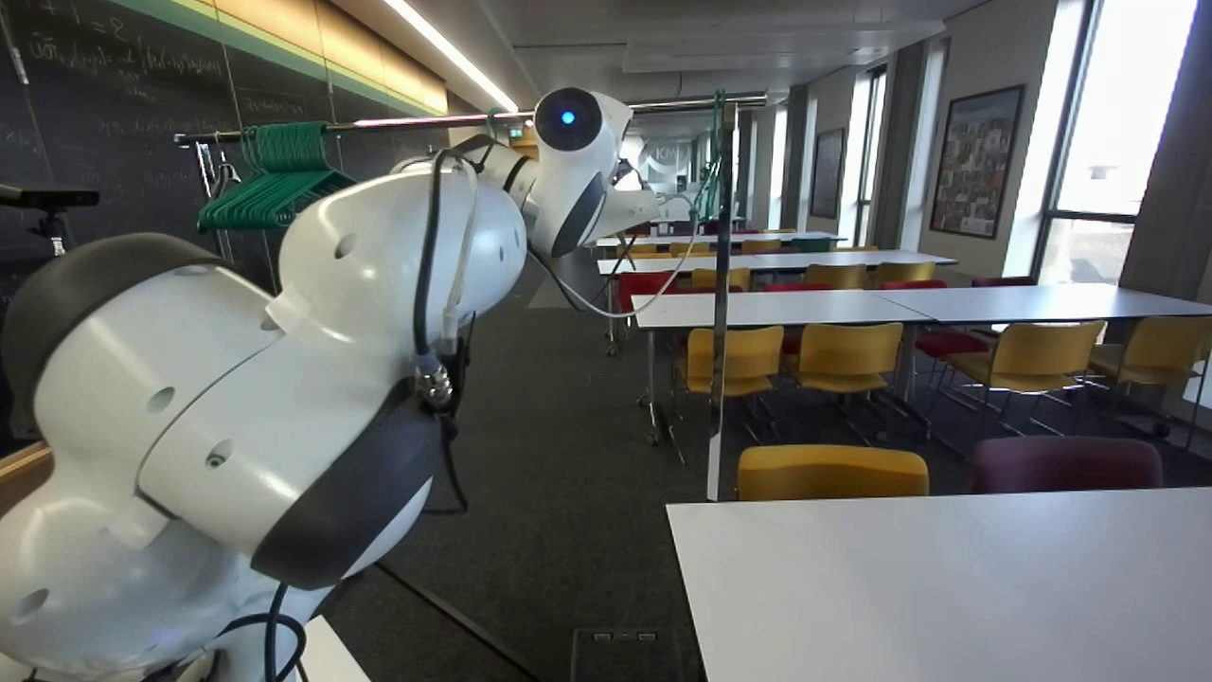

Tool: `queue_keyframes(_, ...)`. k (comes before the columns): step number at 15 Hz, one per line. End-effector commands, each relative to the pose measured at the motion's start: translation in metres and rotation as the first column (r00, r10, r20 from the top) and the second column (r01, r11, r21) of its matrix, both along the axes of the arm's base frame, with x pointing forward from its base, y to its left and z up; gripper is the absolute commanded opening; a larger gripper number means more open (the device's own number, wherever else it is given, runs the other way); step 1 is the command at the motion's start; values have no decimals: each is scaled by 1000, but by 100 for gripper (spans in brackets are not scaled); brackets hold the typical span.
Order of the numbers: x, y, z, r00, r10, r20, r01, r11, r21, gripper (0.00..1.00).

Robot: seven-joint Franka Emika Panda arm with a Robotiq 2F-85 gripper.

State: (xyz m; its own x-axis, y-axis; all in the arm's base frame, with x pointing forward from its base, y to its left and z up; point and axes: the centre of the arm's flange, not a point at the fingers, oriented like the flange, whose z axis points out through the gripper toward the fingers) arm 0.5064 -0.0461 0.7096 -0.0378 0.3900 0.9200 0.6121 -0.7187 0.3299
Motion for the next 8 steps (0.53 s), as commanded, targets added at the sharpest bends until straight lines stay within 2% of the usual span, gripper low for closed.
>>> queue_keyframes(1, -38, -18, -28, 996, -65, 66, 71, 994, -80, 2)
queue_keyframes(4, -78, -38, -57, 988, -124, 88, 132, 986, -101, 2)
queue_keyframes(8, -128, -51, -79, 983, -167, 70, 175, 975, -136, 2)
